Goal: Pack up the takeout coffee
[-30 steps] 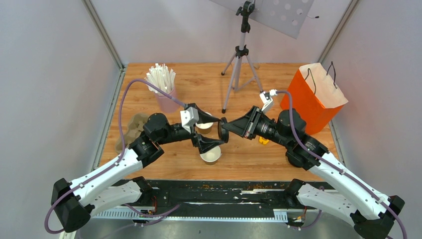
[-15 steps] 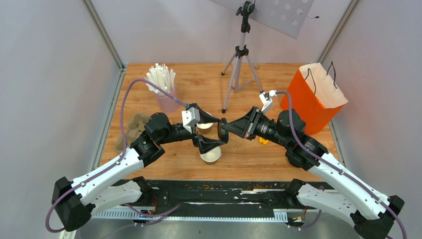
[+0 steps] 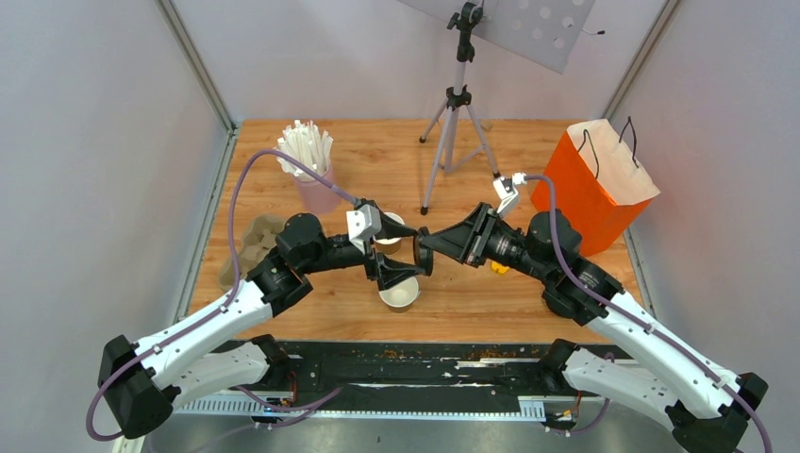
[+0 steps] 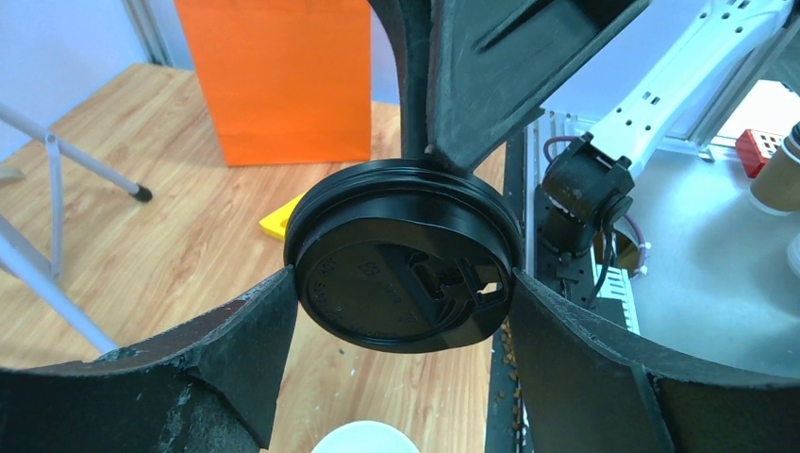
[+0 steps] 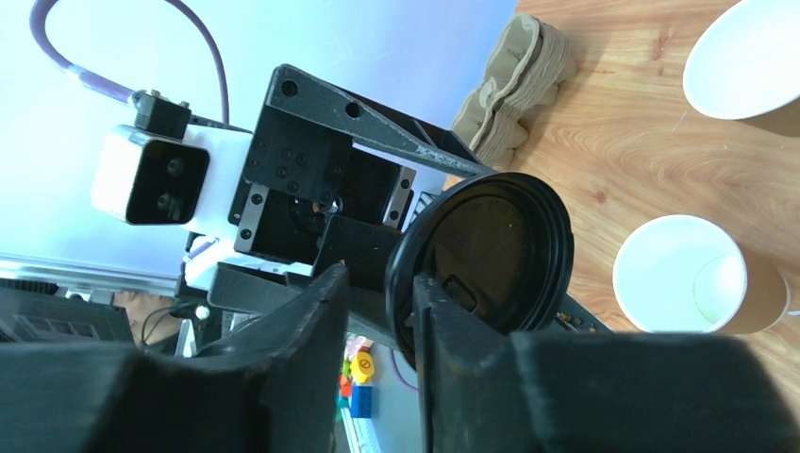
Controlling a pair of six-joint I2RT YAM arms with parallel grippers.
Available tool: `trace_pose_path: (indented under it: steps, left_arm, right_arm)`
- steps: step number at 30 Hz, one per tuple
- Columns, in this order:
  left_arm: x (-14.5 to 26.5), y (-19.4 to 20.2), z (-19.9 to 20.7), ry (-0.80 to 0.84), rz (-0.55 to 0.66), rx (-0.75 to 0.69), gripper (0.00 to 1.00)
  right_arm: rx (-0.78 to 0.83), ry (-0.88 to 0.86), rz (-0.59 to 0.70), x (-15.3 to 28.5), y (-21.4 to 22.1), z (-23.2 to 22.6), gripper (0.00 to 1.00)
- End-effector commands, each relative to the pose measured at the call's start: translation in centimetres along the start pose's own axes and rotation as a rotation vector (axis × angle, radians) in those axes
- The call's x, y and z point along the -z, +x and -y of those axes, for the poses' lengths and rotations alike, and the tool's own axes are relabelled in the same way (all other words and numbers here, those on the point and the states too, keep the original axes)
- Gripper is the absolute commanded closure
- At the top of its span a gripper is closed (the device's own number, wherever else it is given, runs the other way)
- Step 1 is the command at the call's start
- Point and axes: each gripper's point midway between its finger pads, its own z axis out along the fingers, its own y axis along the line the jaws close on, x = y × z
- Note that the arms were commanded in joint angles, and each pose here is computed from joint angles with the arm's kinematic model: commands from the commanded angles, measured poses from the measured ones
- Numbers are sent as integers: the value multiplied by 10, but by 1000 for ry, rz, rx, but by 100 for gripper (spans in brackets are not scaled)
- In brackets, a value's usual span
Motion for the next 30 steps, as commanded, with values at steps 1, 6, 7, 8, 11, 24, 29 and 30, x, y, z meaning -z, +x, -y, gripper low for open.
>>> trace_pose_path:
  steps: [1,6,7,8,11,24,29,30]
  left_arm:
    - [6,-15,-5,-54,8,-20,16]
    - [19,-4,-18,-185,-109,70,19]
    - [23,1,-22,-221,-164,101,19]
    - [27,6,-26,-253,-217,123,19]
    - [42,24,-38,-368,-408,205,25]
    - [53,81,-34,-571,-987,231,22]
    - [46,119,-26,-540,-1213,238,20]
    - [45,123,-27,-537,-1236,236,20]
  right_arm:
    - [23,4,50,9,-8,-3,60]
    - [75,115,143,30,-22,11,30]
    - [89,148,173,36,-27,16,23]
    - [105,176,185,42,-28,21,15]
    - [166,286,230,59,-35,40,2]
    - [283,517,229,104,-29,91,0]
    - [314,536,229,110,-29,94,0]
    - [320,537,231,111,-30,94,0]
